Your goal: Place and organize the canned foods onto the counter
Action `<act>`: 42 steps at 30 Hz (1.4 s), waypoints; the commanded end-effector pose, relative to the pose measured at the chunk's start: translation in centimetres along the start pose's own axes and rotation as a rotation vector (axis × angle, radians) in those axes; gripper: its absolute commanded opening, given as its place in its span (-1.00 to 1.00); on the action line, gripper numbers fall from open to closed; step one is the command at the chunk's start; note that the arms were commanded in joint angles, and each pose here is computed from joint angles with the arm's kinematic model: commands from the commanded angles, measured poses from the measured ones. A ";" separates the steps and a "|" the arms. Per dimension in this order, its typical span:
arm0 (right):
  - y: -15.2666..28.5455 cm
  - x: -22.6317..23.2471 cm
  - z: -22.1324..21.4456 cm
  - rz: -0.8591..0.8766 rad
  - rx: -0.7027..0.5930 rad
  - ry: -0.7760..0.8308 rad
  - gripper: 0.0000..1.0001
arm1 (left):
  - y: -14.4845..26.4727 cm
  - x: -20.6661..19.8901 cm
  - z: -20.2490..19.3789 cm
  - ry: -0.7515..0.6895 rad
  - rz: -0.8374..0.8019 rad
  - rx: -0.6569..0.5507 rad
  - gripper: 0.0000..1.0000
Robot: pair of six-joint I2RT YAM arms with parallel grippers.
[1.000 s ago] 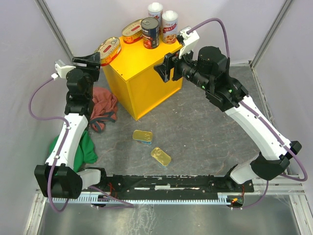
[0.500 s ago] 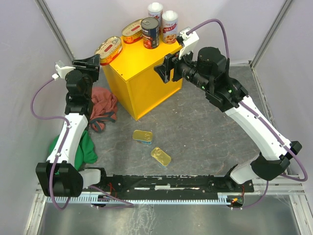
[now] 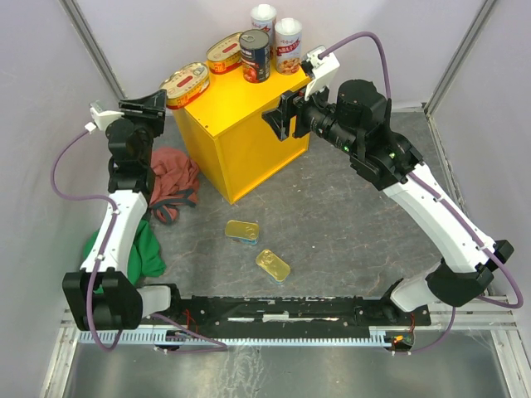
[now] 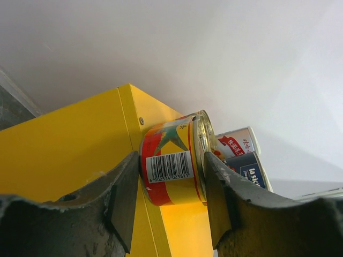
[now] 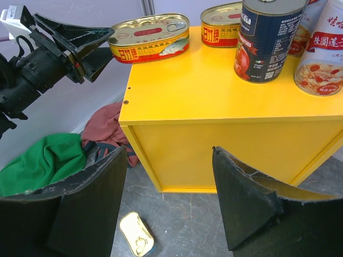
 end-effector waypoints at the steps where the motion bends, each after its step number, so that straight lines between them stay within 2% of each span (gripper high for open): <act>1: 1.5 0.9 2.4 0.023 -0.071 0.007 0.45 | -0.5 -2.4 1.3 0.016 -0.101 -0.023 -0.07; 14: 1.4 0.8 2.2 0.021 -0.067 0.009 0.45 | -2.0 -2.1 0.8 0.052 -0.116 0.027 -0.03; 17: 1.3 0.8 2.1 0.020 -0.065 0.009 0.44 | -2.1 -2.1 0.9 0.046 -0.111 0.030 0.08; 23: 1.2 0.7 2.0 0.019 -0.062 0.006 0.45 | -2.0 -2.5 1.4 0.037 -0.109 0.017 0.44; 28: 1.2 0.8 1.9 0.021 -0.058 0.002 0.44 | -1.7 -3.3 2.2 0.031 -0.124 -0.005 0.56; 36: 1.6 0.4 0.9 0.008 -0.025 0.015 0.44 | 0.6 -4.4 4.0 -0.013 -0.121 -0.058 0.59; 42: 2.3 -0.5 -3.0 -0.032 0.069 0.039 0.44 | 4.3 -4.3 4.0 -0.075 -0.093 -0.039 0.59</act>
Point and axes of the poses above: each gripper's point midway between its finger pads, its own y axis back along the fingers, its own x axis along the line the jaws close on, z = x × y, the point moved 2 cm from there along y, back along the fingers, and after that the axes turned 14 degrees about -y, right-handed, at the moved point
